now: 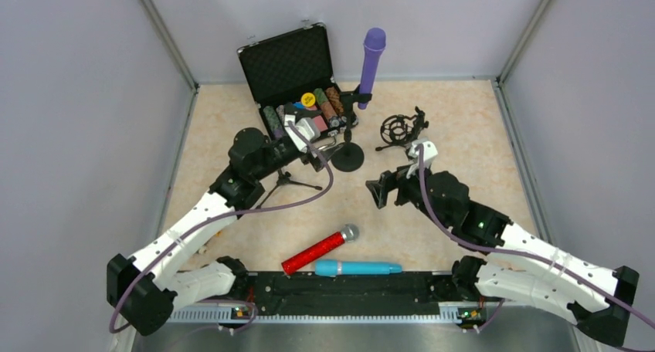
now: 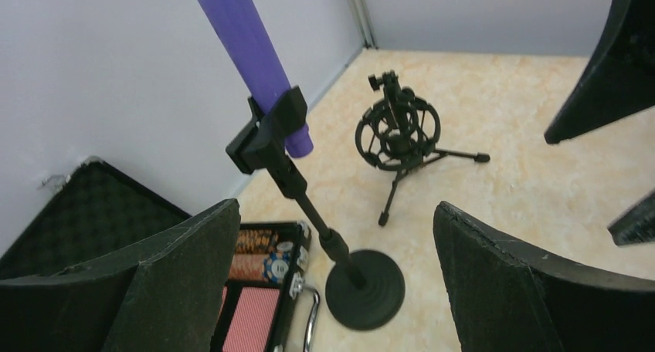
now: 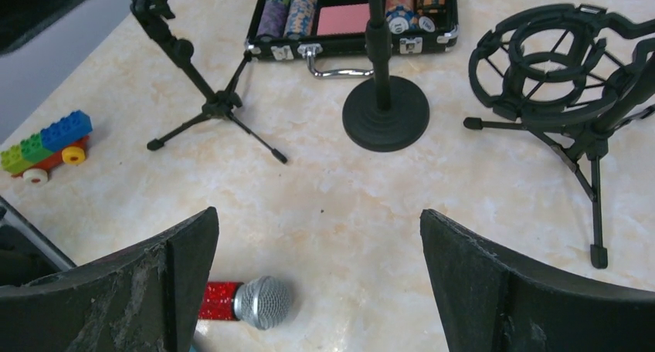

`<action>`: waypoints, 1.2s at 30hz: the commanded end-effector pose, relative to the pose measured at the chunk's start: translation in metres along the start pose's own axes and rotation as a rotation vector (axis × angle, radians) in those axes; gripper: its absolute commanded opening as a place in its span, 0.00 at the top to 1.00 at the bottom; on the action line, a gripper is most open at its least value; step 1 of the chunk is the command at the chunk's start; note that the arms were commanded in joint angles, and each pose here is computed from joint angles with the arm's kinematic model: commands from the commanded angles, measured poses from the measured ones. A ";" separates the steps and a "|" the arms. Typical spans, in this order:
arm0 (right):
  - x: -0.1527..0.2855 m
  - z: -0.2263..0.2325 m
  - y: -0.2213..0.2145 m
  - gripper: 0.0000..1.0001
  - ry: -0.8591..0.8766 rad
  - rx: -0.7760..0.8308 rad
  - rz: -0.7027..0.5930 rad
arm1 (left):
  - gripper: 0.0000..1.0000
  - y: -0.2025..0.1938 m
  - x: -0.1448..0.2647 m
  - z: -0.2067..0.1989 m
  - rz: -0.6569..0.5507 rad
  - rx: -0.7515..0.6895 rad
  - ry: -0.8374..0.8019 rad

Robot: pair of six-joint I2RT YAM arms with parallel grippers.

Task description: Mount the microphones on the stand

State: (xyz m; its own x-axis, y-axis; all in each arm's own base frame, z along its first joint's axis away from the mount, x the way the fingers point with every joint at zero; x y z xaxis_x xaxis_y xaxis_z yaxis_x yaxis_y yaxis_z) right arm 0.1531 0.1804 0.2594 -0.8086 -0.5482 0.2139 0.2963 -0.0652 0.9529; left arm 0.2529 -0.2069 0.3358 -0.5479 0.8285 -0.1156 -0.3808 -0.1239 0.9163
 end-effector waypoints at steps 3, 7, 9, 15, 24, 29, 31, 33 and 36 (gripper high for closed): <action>-0.014 -0.010 0.032 0.01 0.059 -0.124 0.024 | 0.01 -0.017 0.018 -0.007 0.267 0.030 -0.075; -0.025 -0.021 0.034 0.01 0.092 -0.158 0.080 | 0.01 -0.024 0.017 -0.012 0.295 0.011 -0.132; -0.029 -0.029 0.036 0.01 0.117 -0.186 0.098 | 0.01 -0.029 0.017 -0.014 0.306 0.009 -0.141; -0.036 -0.063 0.047 0.01 0.137 -0.314 0.081 | 0.01 -0.044 0.017 -0.021 0.315 -0.016 -0.156; -0.060 -0.125 0.030 0.01 0.058 -0.561 0.084 | 0.01 -0.058 0.027 -0.037 0.306 -0.026 -0.201; -0.079 -0.133 0.025 0.01 0.105 -0.619 0.060 | 0.01 -0.058 0.030 -0.039 0.304 -0.037 -0.193; -0.087 -0.135 0.024 0.01 0.128 -0.641 0.059 | 0.01 -0.058 0.031 -0.038 0.303 -0.042 -0.189; -0.093 -0.137 0.024 0.01 0.135 -0.662 0.051 | 0.01 -0.058 0.031 -0.039 0.300 -0.044 -0.192; -0.101 -0.140 0.023 0.01 0.140 -0.704 0.034 | 0.01 -0.059 0.031 -0.042 0.301 -0.052 -0.205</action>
State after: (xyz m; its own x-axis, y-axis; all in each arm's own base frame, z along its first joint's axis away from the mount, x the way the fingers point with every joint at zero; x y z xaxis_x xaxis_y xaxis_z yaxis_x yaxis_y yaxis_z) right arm 0.3012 0.1147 0.2150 -0.7184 -0.6362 0.2813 0.6598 -0.4951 0.5653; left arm 0.2283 -0.1938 0.2523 -0.4830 0.8244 0.2950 -0.1986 -0.4313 0.8801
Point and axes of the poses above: each gripper's point midway between its finger pads, its own x axis back along the fingers, its own z axis along the line the jaws close on, y = z × x, the point moved 7 cm from there along x, back along the fingers, and after that the axes turned 2 degrees about -x, right-handed, at the moved point
